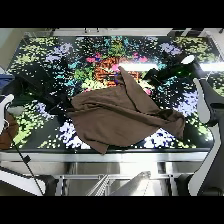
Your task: Fold the shirts.
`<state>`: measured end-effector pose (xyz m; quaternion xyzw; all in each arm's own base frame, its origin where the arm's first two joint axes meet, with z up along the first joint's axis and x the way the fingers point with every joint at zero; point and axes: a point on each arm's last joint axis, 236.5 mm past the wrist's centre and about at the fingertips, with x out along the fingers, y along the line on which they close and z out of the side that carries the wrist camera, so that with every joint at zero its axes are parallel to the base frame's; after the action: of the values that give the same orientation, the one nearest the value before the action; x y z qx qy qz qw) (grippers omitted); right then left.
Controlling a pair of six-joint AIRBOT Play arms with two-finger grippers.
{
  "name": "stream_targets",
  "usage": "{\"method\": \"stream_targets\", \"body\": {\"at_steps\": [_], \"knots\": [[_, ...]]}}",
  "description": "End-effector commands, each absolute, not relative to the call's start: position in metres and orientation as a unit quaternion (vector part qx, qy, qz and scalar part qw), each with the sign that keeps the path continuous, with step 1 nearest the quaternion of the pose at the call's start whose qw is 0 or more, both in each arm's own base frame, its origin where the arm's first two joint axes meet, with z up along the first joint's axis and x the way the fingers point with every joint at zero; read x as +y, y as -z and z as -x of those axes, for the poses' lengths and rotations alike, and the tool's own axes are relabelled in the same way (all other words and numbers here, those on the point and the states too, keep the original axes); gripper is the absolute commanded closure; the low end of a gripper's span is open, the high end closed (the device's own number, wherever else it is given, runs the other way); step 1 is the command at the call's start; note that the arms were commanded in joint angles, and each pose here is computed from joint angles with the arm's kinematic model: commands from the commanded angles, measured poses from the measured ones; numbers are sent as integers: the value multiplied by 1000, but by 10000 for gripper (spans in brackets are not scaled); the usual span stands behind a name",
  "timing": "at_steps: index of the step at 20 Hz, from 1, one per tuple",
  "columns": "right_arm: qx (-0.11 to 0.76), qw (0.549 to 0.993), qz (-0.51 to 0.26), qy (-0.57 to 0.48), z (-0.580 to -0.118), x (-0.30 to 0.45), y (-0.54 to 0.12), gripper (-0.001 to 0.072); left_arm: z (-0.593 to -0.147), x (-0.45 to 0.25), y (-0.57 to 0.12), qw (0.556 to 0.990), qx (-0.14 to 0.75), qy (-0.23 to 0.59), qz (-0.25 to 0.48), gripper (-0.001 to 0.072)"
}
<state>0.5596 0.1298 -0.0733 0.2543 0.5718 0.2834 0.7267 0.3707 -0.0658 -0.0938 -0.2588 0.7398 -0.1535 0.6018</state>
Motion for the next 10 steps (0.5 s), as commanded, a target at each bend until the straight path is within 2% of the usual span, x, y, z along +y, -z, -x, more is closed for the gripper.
{"method": "stream_targets", "body": {"at_steps": [1, 5, 7, 10], "knots": [[575, 719, -244, -306, -554, 150, 74, 107, -382, -88, 110, 619, 714, 153, 289, -13], [600, 691, -229, -332, -532, 169, 73, 110, -405, -107, 112, 629, 704, 175, 278, -4], [616, 682, -207, -337, -522, 177, 79, 141, -418, -114, 107, 638, 698, 186, 267, -3], [615, 684, -198, -340, -521, 186, 79, 140, -426, -122, 99, 646, 692, 198, 255, 5]]}}
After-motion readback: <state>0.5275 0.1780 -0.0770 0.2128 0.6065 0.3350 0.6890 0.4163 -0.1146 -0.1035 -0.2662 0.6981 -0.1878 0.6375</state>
